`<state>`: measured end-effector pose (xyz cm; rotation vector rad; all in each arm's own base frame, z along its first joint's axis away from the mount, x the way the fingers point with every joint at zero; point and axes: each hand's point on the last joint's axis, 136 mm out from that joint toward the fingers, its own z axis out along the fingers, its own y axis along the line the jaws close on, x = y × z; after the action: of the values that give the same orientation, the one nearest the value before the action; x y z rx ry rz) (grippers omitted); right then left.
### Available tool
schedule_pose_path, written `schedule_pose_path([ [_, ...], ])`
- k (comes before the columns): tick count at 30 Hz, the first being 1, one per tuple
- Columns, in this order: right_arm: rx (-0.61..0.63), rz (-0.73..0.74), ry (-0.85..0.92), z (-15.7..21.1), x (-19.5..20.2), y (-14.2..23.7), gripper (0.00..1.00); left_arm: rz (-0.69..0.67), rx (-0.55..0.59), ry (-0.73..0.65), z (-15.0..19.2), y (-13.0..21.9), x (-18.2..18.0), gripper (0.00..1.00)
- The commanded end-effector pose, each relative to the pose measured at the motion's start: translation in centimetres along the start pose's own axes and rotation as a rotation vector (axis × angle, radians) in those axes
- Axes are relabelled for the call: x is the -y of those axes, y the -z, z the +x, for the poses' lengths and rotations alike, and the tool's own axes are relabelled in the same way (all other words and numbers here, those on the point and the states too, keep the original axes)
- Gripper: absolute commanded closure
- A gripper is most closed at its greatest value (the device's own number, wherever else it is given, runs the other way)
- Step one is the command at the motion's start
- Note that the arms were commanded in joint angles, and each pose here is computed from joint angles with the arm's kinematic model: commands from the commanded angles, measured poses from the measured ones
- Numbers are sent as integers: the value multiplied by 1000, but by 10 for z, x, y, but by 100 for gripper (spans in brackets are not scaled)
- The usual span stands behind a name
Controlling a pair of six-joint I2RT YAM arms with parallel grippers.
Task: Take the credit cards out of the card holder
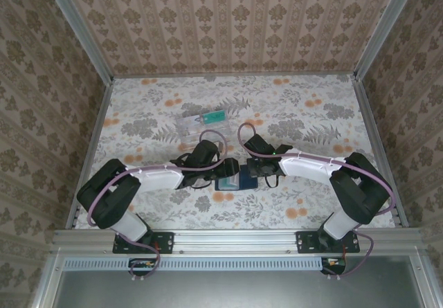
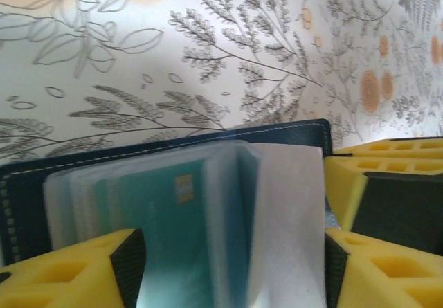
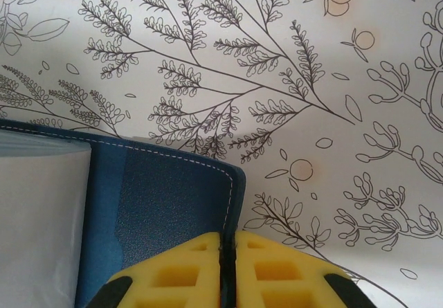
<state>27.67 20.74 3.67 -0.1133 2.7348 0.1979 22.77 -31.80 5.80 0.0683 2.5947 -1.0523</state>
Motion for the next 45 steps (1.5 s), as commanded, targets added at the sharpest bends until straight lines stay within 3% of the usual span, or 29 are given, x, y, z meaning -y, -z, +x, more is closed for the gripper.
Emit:
schedule_pose_path([
  [1, -19, 19, 7, 9, 4, -6, 86, 63, -4, -37, 2, 2, 14, 28],
  [16, 13, 19, -79, 5, 18, -1, 84, 232, -4, -134, 5, 5, 61, 38],
  [23, 64, 13, -162, -1, 36, 13, 79, 221, -39, -128, 12, -6, 59, 46],
  [32, 145, -100, -192, -13, 25, 42, 70, 228, -43, -133, 13, -9, 63, 47],
  [37, 108, -145, -180, -10, 15, 38, 65, 232, -44, -134, 13, -9, 64, 47],
  [45, 7, -49, -167, 13, 29, 4, 68, 268, -47, -143, 11, -9, 74, 48],
])
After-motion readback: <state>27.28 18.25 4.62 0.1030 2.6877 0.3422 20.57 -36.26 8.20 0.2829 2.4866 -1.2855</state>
